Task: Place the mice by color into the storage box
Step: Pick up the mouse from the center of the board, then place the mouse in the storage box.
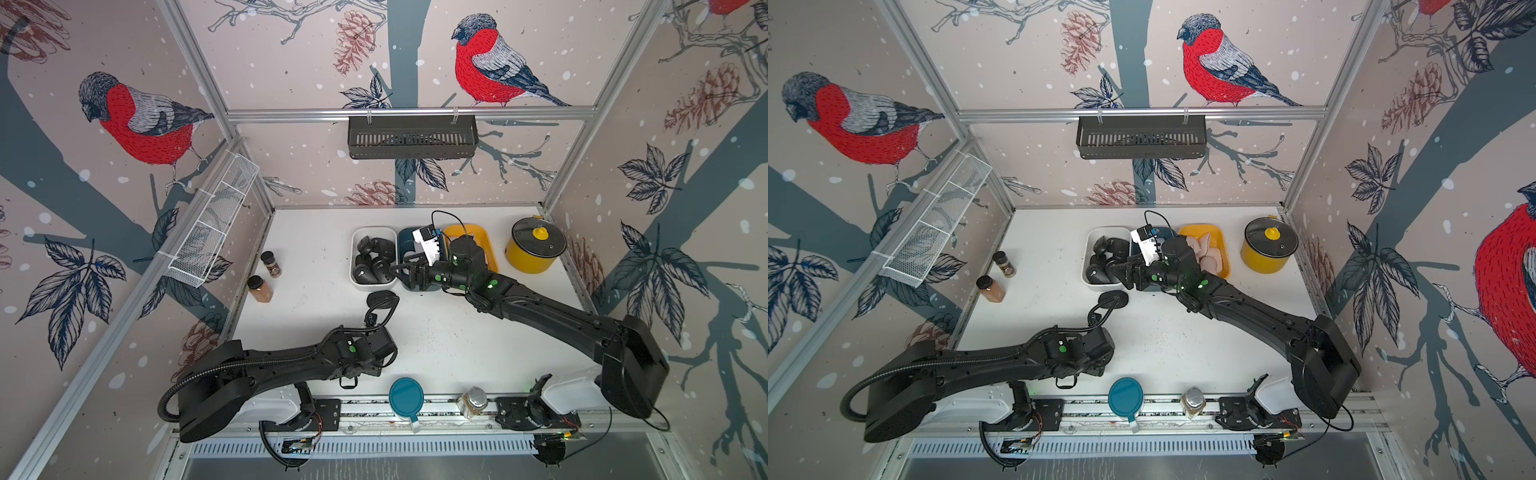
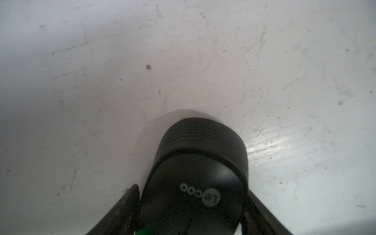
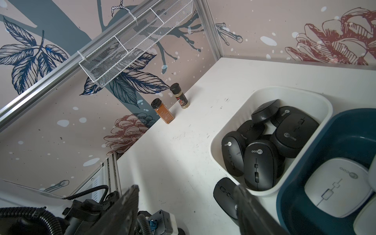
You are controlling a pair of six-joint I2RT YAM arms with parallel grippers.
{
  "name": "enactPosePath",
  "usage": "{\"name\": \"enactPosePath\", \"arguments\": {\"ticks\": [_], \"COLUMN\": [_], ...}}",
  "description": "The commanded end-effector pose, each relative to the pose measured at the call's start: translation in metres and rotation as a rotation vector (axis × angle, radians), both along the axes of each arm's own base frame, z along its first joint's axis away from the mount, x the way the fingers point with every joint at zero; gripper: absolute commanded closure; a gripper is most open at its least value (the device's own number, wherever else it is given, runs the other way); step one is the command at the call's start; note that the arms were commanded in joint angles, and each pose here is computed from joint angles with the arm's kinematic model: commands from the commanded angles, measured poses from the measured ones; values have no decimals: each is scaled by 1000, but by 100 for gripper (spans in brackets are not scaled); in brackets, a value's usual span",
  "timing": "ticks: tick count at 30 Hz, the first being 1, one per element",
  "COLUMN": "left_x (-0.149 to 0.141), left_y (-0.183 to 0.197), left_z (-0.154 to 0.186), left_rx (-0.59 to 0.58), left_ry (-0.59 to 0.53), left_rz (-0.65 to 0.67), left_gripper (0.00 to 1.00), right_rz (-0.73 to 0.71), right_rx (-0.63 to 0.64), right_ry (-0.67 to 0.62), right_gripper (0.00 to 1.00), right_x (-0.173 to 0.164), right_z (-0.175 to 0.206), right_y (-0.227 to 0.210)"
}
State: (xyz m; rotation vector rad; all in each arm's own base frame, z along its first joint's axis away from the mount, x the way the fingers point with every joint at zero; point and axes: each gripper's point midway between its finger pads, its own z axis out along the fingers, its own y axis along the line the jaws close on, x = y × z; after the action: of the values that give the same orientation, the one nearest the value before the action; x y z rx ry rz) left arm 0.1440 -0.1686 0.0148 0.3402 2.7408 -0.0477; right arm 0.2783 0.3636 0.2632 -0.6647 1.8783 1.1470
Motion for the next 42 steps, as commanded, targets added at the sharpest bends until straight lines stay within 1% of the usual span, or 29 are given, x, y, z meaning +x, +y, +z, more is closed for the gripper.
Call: {"name": "enactPosePath", "arguments": {"ticks": [1,3,6,8,13,17,20,26,30,37,40,42], "left_x": [-3,-3,-4,-5,-8,-5,3,25,45,99,125,143], "left_y": [1,1,1,0,0,1,-2,-7,-9,-3,1,3], "left_z": [-3,-4,-6,-8,-12,-6,6,45,79,143,166,178], "left_rx": [19,24,30,36,50,54,44,12,-21,-105,-124,-130], "left_ry": [19,24,36,45,72,55,14,-103,-179,-302,-356,-392], "left_rz": [-20,-21,-25,-33,-43,-25,-6,33,55,104,116,126], "left_gripper": [26,25,20,21,33,44,46,46,46,46,46,46], "right_rz": [9,8,5,3,-13,-22,-31,-60,-94,-169,-199,-216], "right_rx": [23,25,26,31,34,31,38,41,46,56,39,47], "right_ry": [-11,-12,-10,-11,-1,4,3,-10,-13,-13,-3,-13], "right_gripper": [26,26,26,26,26,26,26,26,26,27,26,27], "right_x": [-2,-1,-2,-2,0,1,2,6,10,16,18,15], "right_z": [6,7,7,8,7,5,8,14,18,19,9,13], "right_y": [1,0,-2,-3,-7,-9,-12,-21,-31,-54,-62,-70]}}
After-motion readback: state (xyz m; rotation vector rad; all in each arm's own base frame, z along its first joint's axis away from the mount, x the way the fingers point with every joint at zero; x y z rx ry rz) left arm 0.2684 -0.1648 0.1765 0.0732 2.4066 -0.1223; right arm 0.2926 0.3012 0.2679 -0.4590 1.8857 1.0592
